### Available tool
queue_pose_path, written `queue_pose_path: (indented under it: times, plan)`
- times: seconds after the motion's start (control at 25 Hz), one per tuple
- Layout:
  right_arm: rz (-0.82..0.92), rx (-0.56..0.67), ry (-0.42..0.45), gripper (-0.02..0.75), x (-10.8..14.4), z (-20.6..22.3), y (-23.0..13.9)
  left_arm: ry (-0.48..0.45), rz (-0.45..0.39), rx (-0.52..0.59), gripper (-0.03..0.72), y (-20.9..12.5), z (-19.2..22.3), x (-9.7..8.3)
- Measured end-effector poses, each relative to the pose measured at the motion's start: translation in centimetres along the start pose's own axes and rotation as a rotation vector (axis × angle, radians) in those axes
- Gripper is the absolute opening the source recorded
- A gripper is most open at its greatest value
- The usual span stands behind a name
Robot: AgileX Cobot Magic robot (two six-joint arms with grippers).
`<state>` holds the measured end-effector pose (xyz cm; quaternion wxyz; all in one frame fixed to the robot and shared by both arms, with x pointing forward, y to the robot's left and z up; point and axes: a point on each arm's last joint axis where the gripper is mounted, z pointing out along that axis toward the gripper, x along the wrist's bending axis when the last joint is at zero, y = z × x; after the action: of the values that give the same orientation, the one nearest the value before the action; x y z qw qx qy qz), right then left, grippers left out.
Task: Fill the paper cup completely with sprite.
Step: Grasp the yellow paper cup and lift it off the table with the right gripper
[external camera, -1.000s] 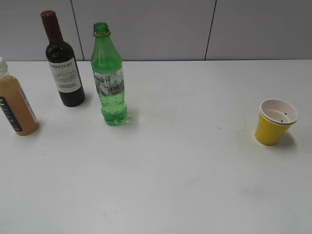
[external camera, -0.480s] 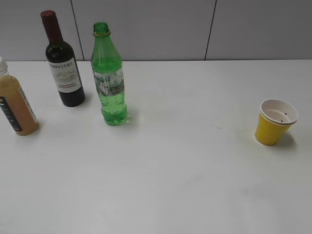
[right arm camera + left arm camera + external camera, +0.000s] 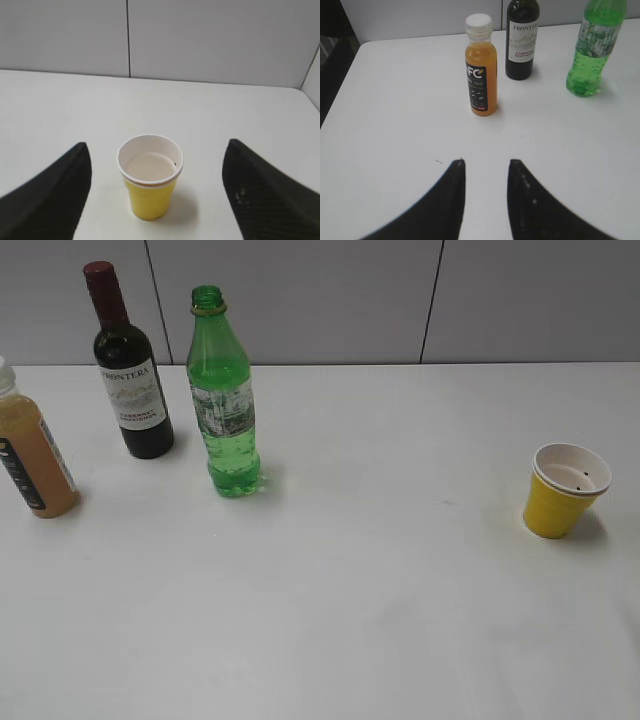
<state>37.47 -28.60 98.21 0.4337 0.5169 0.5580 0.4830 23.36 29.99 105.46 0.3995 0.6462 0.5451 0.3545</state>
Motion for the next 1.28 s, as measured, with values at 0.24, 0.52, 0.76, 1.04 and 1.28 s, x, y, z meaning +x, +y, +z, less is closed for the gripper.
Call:
queue_pose_path:
  times: [0.24, 0.52, 0.76, 1.04, 1.28]
  plan:
    - [0.024, 0.06, 0.047, 0.617, 0.4, 2.3, -1.6, 0.0, 0.0, 0.0, 0.231, 0.0, 0.0, 0.0]
    - [0.037, 0.111, 0.09, 0.606, 0.8, 4.3, -4.2, 0.001, 0.0, 0.0, 0.231, 0.0, 0.0, 0.0]
    - [0.005, 0.122, 0.073, 0.605, 0.6, 4.6, -6.3, 0.001, 0.0, 0.0, 0.231, 0.0, 0.0, 0.0]
    - [0.018, 0.291, 0.024, 0.654, 0.1, 5.2, -9.8, 0.001, 0.0, 0.0, 0.231, 0.0, 0.0, 0.0]
    - [0.019, 0.387, 0.015, 0.661, 0.0, 5.8, -11.6, 0.001, 0.0, 0.0, 0.231, 0.0, 0.0, 0.0]
